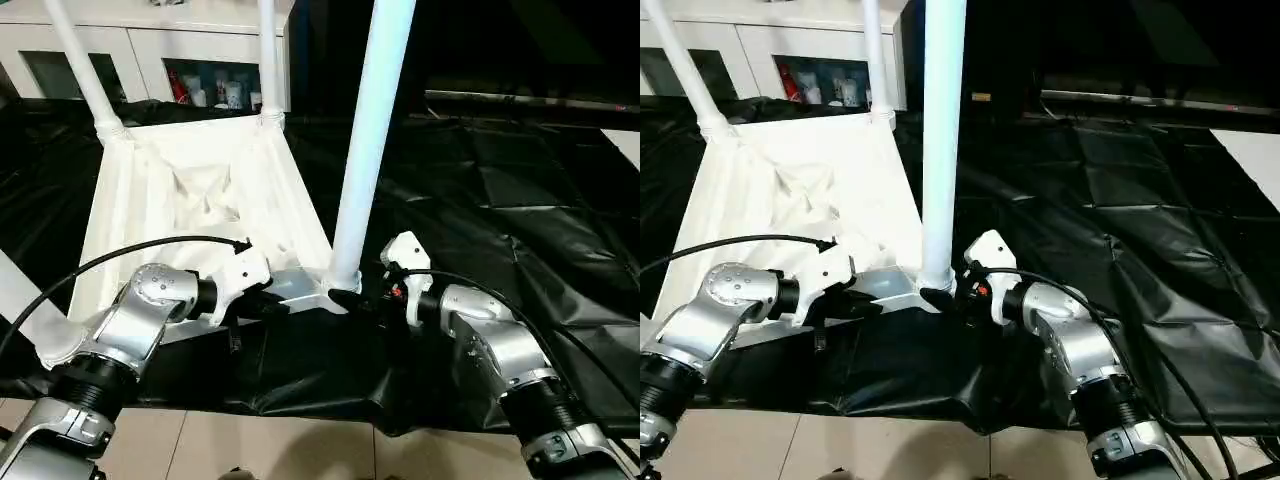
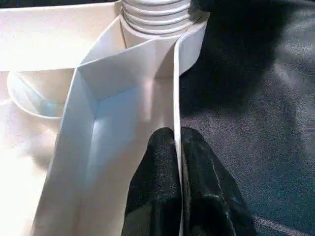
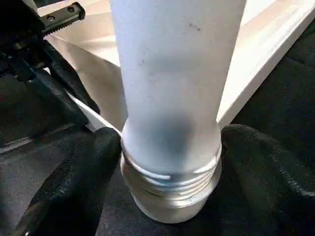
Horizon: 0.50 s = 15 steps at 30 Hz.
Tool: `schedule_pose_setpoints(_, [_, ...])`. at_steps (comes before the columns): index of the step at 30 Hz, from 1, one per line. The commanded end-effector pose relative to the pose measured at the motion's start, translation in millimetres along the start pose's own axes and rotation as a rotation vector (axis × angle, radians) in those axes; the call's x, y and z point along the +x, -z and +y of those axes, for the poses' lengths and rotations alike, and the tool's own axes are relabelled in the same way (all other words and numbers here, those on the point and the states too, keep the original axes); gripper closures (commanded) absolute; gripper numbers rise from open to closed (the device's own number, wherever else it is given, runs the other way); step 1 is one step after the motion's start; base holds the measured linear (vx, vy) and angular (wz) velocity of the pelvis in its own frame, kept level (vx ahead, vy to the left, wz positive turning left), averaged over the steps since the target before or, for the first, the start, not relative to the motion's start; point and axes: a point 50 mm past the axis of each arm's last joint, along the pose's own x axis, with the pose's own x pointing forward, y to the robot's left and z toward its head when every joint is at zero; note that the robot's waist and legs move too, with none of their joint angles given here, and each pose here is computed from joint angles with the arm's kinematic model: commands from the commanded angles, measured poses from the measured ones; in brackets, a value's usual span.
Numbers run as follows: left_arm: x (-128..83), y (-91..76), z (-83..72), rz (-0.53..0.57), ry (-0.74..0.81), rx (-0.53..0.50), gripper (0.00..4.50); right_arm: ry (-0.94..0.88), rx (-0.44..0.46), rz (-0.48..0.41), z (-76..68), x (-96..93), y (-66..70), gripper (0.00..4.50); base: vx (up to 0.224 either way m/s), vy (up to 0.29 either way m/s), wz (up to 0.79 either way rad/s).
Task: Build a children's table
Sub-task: Rotate leg to tighten
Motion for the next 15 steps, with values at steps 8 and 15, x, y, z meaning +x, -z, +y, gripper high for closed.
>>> schedule_pose_setpoints(8, [4.0, -7.7, -0.4, -0.023, 0.020, 0.040, 4.50, -0.024, -0.001, -0.040, 0.8, 5.1, -4.6, 1.47, 0.000, 0.000, 0.00])
schedule_pose_setpoints(15, [5.0, -6.7, -0.6, -0.016, 0.028, 0.038, 4.50, -0.026, -0.002, -0.049, 0.3, 5.9, -3.8, 1.74, 0.000, 0.000, 0.00])
